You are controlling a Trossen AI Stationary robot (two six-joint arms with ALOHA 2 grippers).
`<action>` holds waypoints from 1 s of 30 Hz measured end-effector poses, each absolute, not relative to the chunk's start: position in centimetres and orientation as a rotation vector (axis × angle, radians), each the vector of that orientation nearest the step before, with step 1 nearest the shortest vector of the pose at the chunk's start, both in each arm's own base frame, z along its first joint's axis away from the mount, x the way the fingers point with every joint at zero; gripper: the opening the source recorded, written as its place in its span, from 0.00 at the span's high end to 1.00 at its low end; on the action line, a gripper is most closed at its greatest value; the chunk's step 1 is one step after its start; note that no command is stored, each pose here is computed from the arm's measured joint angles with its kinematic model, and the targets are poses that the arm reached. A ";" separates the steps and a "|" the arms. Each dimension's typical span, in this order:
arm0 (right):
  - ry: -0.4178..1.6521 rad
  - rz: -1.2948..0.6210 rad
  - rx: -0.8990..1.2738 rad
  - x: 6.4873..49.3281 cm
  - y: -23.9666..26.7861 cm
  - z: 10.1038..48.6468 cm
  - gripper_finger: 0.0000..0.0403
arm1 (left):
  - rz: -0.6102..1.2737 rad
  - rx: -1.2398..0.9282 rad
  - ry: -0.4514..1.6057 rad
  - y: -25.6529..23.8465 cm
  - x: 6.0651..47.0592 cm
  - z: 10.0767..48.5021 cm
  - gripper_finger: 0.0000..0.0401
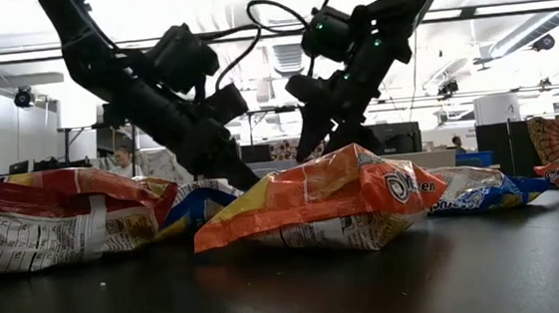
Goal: Sort Maruchan noodles
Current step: Put the orange noodle pack into the black bin
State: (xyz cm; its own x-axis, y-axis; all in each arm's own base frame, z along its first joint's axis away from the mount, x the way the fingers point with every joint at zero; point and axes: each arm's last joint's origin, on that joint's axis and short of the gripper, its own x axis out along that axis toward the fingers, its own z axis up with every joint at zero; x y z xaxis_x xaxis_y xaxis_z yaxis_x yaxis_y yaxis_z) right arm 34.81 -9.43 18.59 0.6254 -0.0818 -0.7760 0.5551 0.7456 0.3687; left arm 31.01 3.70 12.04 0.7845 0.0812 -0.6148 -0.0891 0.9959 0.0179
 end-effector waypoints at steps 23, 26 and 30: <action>0.852 -0.335 0.705 35.2 -10.6 17.3 0.47 | 0.125 -0.108 0.700 3.5 30.0 10.3 0.91; 0.860 -0.338 0.706 35.4 -10.6 16.7 0.47 | 0.128 -0.117 0.725 3.5 29.6 9.8 0.91; 0.837 -0.327 0.709 35.8 -10.8 16.3 0.47 | 0.133 -0.137 0.737 3.4 29.3 9.5 0.91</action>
State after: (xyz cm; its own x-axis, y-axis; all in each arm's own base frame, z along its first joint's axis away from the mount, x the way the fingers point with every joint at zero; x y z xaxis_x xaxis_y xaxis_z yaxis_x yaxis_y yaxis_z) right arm 35.82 -10.81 16.25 0.6380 0.0052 -0.7700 0.5262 0.7272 0.4408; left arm 29.27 3.38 9.53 0.7331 0.0727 -0.6762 -0.1686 0.9827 -0.0771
